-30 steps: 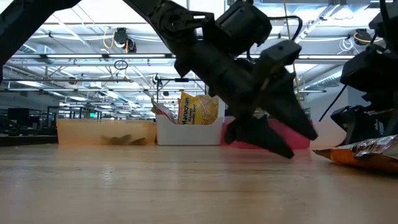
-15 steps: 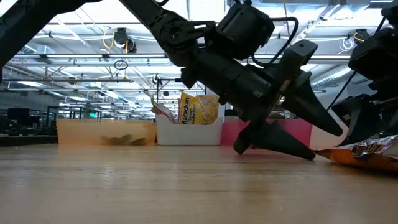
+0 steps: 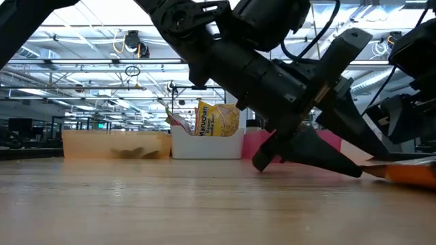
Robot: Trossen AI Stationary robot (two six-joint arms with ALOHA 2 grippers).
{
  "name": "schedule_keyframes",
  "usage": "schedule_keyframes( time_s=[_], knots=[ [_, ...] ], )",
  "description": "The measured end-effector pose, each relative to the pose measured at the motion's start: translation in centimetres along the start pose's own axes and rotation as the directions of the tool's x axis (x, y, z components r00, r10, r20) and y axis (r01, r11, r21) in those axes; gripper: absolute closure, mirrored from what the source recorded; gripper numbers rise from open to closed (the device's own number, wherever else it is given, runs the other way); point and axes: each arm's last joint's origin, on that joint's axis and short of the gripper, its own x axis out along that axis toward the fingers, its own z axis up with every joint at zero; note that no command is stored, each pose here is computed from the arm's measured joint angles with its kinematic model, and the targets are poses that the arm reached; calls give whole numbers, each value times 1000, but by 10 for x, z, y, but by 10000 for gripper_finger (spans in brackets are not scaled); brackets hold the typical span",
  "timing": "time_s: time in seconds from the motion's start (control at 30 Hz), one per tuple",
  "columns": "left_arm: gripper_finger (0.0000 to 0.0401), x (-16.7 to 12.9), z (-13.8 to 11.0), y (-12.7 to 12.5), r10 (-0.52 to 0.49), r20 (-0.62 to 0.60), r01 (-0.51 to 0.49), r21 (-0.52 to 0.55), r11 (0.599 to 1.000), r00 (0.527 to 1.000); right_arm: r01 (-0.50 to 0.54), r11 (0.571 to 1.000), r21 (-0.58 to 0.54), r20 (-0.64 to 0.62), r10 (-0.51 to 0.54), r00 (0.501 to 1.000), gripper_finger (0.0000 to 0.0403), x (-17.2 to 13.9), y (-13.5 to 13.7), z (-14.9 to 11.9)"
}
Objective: Pick & Place Food Item
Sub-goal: Put the orange seasoning packet into the pink bin
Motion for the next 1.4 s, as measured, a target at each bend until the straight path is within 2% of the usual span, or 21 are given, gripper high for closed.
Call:
schedule_keyframes(
  time_s=[0.2,0.47,0.6,0.8,0.97,1.1,1.4],
  knots=[
    [282,1,-8,-7,1,-12,-1,8,1000,1000,7,1000,-3,13,-7,1000,179,0,2,0],
    [392,3,-12,-9,10,-15,-8,81,997,1000,38,999,-9,47,-38,998,179,-1,3,2],
    [396,4,-11,-9,25,17,-27,128,991,1000,33,999,-39,63,-31,998,179,-1,3,3],
    [398,3,5,-14,20,37,-27,198,980,999,34,998,-60,63,-31,998,179,-1,3,3],
    [399,-5,26,-35,5,71,-24,276,961,997,31,999,-44,62,-28,998,179,-1,3,3],
    [399,-11,37,-47,39,80,-63,324,944,996,25,1000,-3,69,-24,997,179,-1,4,4],
    [400,-15,43,-53,73,104,-105,348,932,992,-48,997,61,38,45,998,192,-1,5,3]
  ],
)
